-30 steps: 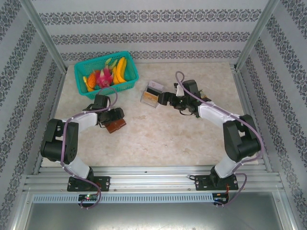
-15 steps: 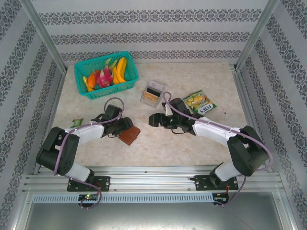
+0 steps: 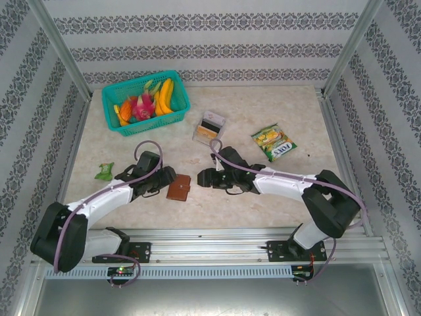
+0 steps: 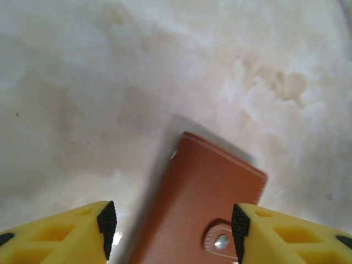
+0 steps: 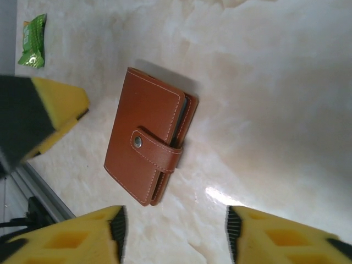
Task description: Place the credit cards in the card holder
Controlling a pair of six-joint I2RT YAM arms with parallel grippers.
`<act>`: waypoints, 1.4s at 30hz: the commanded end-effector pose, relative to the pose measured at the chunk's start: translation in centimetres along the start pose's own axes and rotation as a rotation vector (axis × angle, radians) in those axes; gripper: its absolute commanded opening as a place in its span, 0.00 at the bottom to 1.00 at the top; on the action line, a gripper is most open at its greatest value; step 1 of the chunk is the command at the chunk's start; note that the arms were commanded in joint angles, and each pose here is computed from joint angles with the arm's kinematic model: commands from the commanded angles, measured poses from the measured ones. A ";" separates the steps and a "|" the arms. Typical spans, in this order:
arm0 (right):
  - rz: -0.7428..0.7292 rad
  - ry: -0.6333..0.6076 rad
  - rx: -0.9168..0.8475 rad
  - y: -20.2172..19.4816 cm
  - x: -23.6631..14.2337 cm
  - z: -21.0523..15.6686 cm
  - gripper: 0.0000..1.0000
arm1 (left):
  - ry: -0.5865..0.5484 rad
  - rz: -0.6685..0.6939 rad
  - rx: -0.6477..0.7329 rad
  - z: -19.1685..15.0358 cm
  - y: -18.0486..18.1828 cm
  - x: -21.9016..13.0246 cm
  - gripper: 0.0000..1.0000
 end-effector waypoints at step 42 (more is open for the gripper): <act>-0.260 0.029 -0.071 0.7 1.9 1.0 0.35 | 0.146 -0.279 0.174 -1.9 -5.4 1.0 0.00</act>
Point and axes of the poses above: each hand's point on the last joint's axis, 136 mm out from that joint toward the fingers, its own x axis out along the fingers, its own y axis along the line the jaws close on, z = x × y, the point moved 10 cm from there along -x, back along the fingers, and after that the axes turned 4 degrees about x, right-handed, at the moved point
